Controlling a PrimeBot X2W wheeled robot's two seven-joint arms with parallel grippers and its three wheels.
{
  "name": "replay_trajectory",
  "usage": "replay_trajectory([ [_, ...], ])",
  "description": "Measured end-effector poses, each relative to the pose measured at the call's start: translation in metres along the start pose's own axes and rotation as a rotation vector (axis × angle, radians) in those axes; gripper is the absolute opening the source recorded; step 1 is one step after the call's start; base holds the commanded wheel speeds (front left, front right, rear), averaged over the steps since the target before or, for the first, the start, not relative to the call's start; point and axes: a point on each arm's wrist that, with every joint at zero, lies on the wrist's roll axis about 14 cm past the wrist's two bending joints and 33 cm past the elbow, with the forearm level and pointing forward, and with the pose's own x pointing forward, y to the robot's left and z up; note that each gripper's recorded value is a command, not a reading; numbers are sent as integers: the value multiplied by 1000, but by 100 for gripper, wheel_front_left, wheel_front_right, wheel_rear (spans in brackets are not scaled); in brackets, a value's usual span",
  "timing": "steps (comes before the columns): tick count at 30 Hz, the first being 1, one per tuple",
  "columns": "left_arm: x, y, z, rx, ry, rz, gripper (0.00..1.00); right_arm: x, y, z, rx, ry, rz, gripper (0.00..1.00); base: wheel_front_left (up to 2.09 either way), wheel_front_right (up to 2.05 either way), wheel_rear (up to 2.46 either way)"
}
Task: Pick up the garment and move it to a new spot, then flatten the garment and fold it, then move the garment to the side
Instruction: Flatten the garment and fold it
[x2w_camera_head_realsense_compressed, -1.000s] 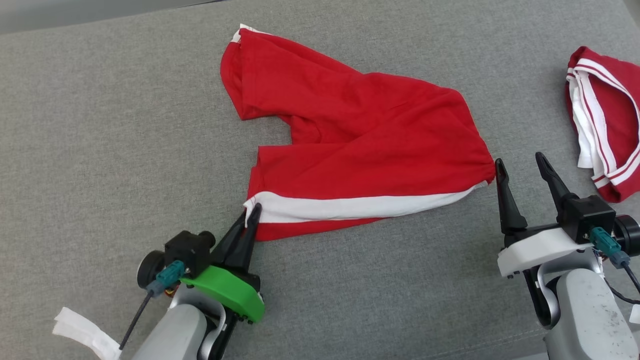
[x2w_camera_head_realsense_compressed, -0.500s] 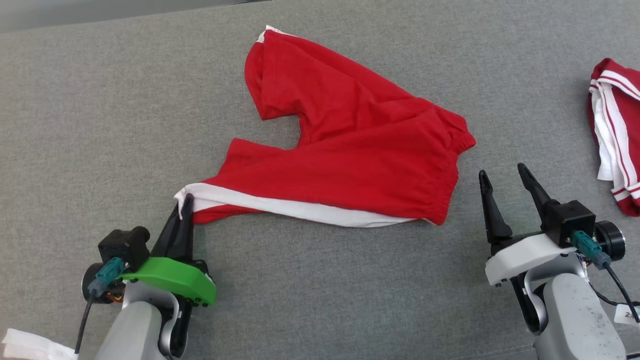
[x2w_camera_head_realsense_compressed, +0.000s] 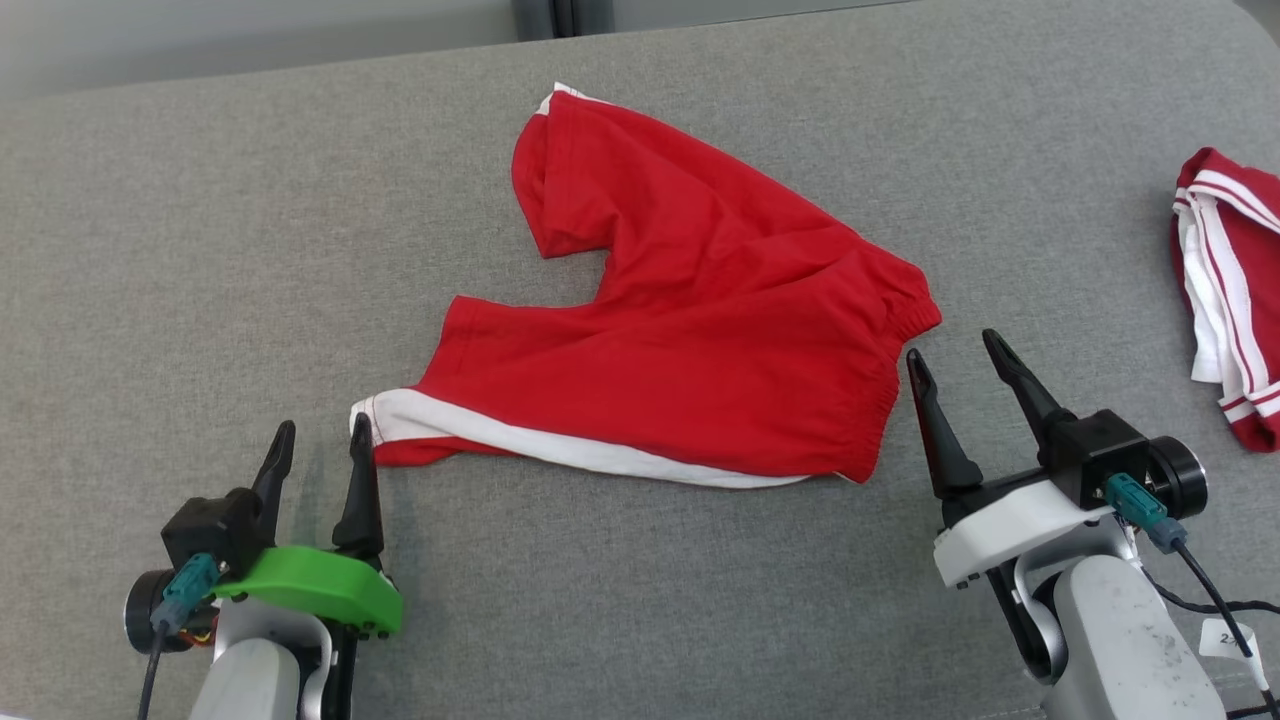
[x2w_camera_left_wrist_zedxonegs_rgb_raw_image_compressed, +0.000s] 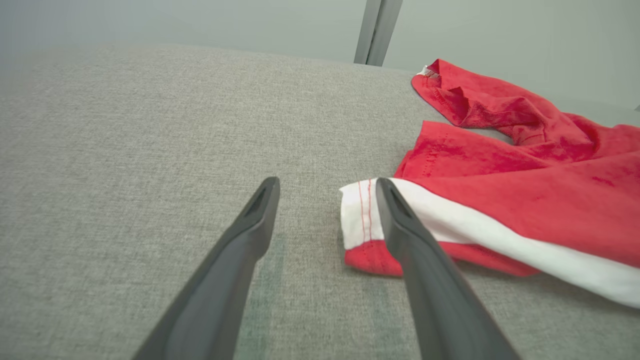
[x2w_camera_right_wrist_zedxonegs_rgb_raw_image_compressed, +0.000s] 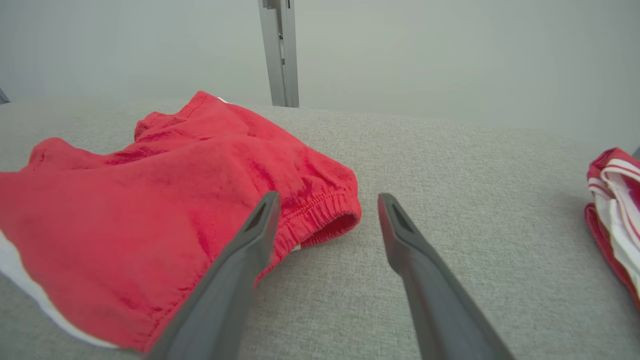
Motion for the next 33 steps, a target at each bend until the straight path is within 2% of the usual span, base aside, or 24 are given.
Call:
replay_trajectory([
  [3, -11, 3, 3, 15, -14, 16, 100, -7, 8, 4, 19, -9, 17, 100, 0, 0, 0],
  [11, -39, 4, 2, 15, -21, 42, 100, -33, 40, -22, 111, 80, 82, 100, 0, 0, 0],
  [19, -45, 7, 9, 17, -45, 58, 100, -30, 51, -40, 209, 138, 93, 100, 0, 0, 0],
  [22, -45, 8, 10, 18, -50, 59, 100, -22, 55, -44, 214, 151, 104, 100, 0, 0, 0],
  [23, -44, 8, 11, 18, -52, 59, 100, -18, 55, -42, 214, 145, 108, 52, 0, 0, 0],
  [24, -44, 8, 12, 18, -54, 59, 100, -12, 56, -38, 213, 132, 113, 35, 0, 0, 0],
  [25, -44, 8, 12, 18, -55, 59, 100, -6, 57, -33, 213, 115, 116, 0, 0, 0, 0],
  [33, -43, 18, 8, 7, -39, 82, 100, 40, 56, -13, 125, 43, 138, 0, 0, 0, 0],
])
